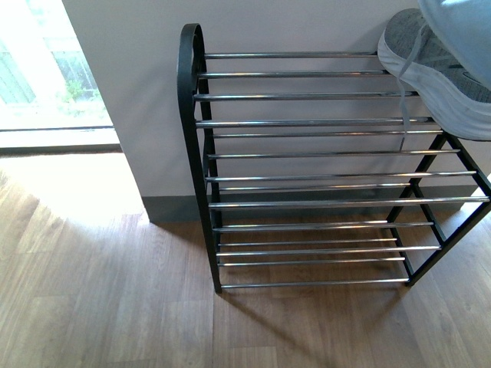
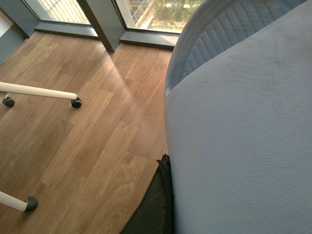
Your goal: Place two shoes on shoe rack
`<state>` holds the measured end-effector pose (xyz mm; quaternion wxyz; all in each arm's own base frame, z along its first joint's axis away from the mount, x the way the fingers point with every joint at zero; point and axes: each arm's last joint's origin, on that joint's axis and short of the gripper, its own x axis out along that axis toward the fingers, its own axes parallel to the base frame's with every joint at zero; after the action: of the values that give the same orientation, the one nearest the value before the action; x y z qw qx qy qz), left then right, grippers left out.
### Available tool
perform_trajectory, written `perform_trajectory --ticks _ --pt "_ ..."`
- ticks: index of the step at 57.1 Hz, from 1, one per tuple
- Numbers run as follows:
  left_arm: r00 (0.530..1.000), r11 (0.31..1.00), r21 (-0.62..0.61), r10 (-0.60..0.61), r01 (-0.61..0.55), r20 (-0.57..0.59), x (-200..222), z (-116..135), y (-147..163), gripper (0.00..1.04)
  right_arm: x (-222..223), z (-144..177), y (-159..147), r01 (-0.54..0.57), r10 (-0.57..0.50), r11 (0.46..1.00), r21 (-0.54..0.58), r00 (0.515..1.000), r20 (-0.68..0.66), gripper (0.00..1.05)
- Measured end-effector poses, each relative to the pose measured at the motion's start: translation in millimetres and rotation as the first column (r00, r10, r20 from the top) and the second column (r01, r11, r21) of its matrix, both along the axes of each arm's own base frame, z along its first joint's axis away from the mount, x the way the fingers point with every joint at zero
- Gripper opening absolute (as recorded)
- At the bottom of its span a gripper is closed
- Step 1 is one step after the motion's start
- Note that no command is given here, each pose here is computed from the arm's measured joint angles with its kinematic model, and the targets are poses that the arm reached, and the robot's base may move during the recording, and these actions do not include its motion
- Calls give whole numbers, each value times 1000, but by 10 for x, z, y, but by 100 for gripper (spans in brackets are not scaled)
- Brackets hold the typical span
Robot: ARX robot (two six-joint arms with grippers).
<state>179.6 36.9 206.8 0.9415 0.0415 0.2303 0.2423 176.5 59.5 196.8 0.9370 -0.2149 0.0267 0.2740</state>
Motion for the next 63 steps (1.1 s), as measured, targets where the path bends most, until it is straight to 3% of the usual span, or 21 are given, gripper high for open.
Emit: perform_trajectory --ticks 9,19,24,30,41,63 --pt "1000 1000 0 1 -1 -3 3 -5 1 2 17 147 140 -57 68 975 217 997 -41 1" --pt "1000 1000 0 1 -1 -2 2 -4 1 2 438 374 398 52 27 938 342 975 -221 1" --pt "1000 1000 0 1 -1 -3 3 -4 1 2 848 383 563 153 -12 909 387 940 -342 1" --pt "1000 1000 0 1 -1 -3 3 -4 1 2 1154 282 681 231 -51 893 385 904 -425 1" --pt "1000 1000 0 1 -1 -3 3 -4 1 2 1785 -61 877 371 -177 884 286 830 -529 1" --pt "1000 1000 0 1 -1 -3 3 -4 1 2 2632 -358 855 529 -324 826 196 730 -602 1"
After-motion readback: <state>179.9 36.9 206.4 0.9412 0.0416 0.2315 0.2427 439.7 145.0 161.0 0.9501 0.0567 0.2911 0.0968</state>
